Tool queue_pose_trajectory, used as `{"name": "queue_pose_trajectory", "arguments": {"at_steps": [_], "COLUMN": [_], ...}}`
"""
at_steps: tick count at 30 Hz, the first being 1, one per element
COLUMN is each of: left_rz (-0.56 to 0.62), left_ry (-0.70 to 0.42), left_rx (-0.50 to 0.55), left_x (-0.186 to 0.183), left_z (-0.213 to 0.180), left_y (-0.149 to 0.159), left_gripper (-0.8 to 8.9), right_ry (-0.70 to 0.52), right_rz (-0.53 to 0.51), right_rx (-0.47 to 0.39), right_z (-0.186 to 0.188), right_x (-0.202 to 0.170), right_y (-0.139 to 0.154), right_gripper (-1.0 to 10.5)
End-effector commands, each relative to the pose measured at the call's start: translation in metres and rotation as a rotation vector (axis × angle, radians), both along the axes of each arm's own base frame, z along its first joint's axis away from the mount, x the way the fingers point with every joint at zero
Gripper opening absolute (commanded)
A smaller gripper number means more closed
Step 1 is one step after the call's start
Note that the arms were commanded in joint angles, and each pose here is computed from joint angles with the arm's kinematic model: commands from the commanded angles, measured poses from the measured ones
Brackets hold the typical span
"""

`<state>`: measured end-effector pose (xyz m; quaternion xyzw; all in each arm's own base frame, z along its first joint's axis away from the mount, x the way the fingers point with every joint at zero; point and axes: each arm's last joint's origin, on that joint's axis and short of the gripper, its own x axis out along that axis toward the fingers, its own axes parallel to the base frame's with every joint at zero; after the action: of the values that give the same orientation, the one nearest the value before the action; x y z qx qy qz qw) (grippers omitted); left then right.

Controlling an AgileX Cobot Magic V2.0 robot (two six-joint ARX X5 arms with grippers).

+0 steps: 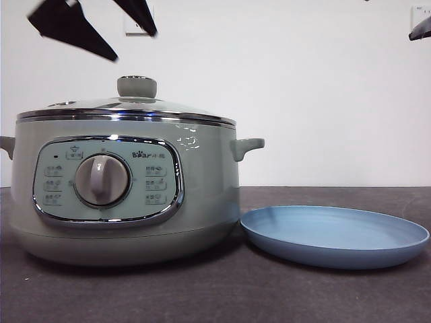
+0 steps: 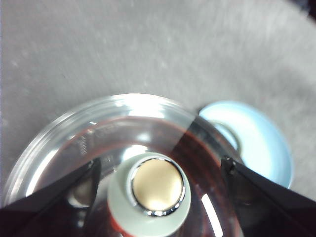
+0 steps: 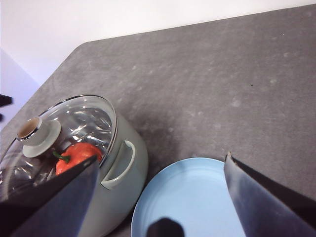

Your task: Take the pumpkin out from the steamer,put the pumpkin in the blue plate,close the lid

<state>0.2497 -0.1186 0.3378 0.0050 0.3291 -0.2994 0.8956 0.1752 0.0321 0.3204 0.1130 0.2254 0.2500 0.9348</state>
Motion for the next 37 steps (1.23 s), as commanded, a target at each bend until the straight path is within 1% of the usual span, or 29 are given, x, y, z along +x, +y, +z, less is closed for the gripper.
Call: {"name": "queue_pose_trajectory", "arguments": {"at_steps": [1, 7, 11, 14, 15, 19, 22, 30, 37], "left_rz": [-0.013, -0.016, -0.034, -0.026, -0.028, -0.046, -0.048, -0.045, -0.034], "left_ry": [0.023, 0.050, 0.050, 0.048, 0.051, 0.045, 0.043, 0.015, -0.081], "left_rx": [0.061, 0.153, 0.182, 0.195, 0.198, 0.211, 0.213, 0.200, 0.148], "left_x": [0.006, 0.012, 0.010, 0.009, 0.009, 0.008, 0.008, 0.009, -0.002], "left_z": [-0.013, -0.029, -0.031, -0.031, -0.031, -0.032, -0.032, -0.025, 0.010], "left_y": [-0.010, -0.022, -0.025, -0.026, -0.025, -0.025, -0.025, -0.026, -0.020], "left_gripper": [4.07, 4.07, 4.04, 4.01, 3.76, 1.36, -0.19, -0.09, -0.09], "right_ry": [-0.011, -0.010, -0.010, -0.010, -0.010, -0.010, -0.010, -0.007, -0.005], "right_rz": [0.008, 0.008, 0.006, 0.006, 0.006, 0.006, 0.005, 0.001, 0.008], "right_rx": [-0.009, -0.009, -0.010, -0.010, -0.010, -0.010, -0.010, -0.012, -0.008], "right_z": [0.001, 0.001, 0.001, 0.001, 0.001, 0.001, 0.001, 0.001, 0.001], "right_x": [0.000, 0.000, 0.000, 0.000, 0.000, 0.000, 0.000, 0.000, 0.000], "right_y": [0.000, 0.000, 0.000, 0.000, 0.000, 0.000, 0.000, 0.000, 0.000], "right_gripper": [4.2, 4.2, 4.2, 4.2, 4.1, 4.1, 4.1, 4.1, 4.1]}}
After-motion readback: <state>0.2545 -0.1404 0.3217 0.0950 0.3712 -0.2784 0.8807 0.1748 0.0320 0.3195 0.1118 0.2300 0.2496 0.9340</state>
